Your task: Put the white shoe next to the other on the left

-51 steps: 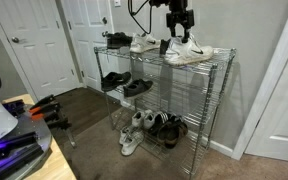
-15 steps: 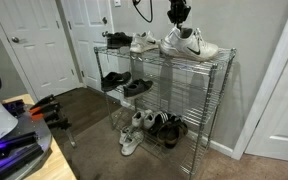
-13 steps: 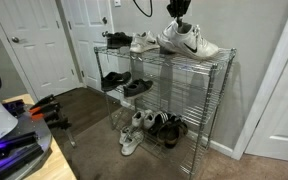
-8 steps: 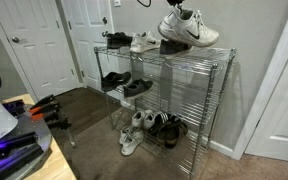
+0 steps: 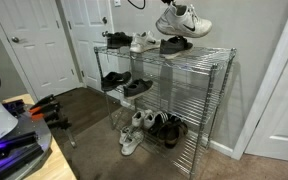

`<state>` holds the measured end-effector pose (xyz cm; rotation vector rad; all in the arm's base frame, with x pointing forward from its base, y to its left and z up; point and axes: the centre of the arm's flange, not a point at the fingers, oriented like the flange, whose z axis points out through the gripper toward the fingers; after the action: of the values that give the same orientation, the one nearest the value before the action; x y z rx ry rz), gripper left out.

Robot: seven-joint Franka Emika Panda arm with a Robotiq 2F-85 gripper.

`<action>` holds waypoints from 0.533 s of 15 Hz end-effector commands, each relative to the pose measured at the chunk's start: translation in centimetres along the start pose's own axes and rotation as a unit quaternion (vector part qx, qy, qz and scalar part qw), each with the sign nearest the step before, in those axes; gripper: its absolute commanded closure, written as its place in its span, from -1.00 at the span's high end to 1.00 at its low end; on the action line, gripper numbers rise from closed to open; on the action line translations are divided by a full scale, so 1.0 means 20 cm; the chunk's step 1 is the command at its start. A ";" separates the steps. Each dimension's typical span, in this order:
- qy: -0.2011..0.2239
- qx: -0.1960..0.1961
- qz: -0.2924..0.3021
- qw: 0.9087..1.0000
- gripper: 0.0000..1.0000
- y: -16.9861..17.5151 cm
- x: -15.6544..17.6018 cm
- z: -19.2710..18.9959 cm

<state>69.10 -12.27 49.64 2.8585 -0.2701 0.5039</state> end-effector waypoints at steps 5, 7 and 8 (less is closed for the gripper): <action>0.048 0.031 -0.084 0.995 -0.98 -0.44 -0.25 -0.10; 0.050 0.042 -0.097 0.993 -0.98 -0.51 -0.28 -0.10; 0.046 0.046 -0.103 0.993 -0.98 -0.54 -0.30 -0.10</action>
<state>67.69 -1.96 47.25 2.8995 -0.0063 0.5884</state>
